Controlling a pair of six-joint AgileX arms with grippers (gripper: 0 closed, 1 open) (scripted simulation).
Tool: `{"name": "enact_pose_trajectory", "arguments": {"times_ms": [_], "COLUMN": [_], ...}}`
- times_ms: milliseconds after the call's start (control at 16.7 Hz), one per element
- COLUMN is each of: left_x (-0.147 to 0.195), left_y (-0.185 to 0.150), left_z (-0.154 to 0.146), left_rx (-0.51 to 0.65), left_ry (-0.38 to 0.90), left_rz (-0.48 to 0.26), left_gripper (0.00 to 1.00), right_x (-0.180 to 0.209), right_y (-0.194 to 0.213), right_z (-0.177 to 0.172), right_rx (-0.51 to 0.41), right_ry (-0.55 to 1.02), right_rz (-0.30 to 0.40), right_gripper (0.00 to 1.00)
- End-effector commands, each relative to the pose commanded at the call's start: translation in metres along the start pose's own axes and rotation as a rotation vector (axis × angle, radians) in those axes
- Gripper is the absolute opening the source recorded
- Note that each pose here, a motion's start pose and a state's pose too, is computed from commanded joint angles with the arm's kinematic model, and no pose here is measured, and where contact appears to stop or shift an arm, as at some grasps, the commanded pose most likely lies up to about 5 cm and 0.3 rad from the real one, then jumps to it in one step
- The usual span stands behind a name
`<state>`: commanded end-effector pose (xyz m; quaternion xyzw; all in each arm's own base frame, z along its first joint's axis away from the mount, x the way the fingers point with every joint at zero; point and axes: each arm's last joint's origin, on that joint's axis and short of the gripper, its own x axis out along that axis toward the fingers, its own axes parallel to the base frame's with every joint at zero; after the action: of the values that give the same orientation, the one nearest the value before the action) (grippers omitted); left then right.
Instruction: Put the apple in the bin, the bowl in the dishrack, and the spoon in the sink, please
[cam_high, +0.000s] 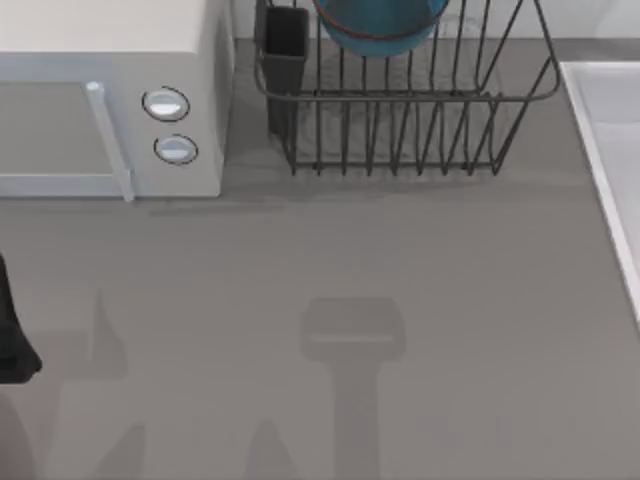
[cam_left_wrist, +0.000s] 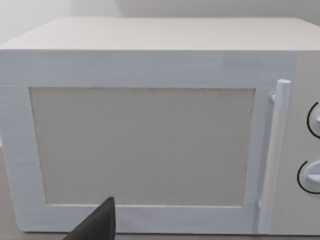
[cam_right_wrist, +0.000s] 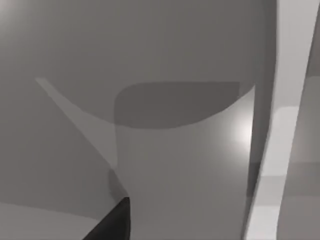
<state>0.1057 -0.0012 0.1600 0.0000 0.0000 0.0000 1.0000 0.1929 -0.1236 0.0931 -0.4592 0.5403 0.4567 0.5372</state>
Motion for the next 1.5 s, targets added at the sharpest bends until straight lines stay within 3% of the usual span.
{"name": "enact_pose_trajectory", "arguments": {"times_ms": [480, 960, 1020, 1500], "left_x": [0.000, 0.000, 0.000, 0.000], "left_y": [0.000, 0.000, 0.000, 0.000], "left_z": [0.000, 0.000, 0.000, 0.000], "left_rx": [0.000, 0.000, 0.000, 0.000], "left_ry": [0.000, 0.000, 0.000, 0.000], "left_rz": [0.000, 0.000, 0.000, 0.000], "left_gripper": [1.00, 1.00, 1.00, 1.00], "right_x": [0.000, 0.000, -0.022, -0.064], "right_y": [0.000, 0.000, 0.000, -0.003], "right_z": [0.000, 0.000, 0.001, -0.002], "right_rx": [0.000, 0.000, 0.036, 0.026], "right_ry": [0.000, 0.000, 0.032, 0.016], "right_rz": [0.000, 0.000, 0.001, 0.043], "right_gripper": [0.02, 0.00, 0.00, 0.00]}}
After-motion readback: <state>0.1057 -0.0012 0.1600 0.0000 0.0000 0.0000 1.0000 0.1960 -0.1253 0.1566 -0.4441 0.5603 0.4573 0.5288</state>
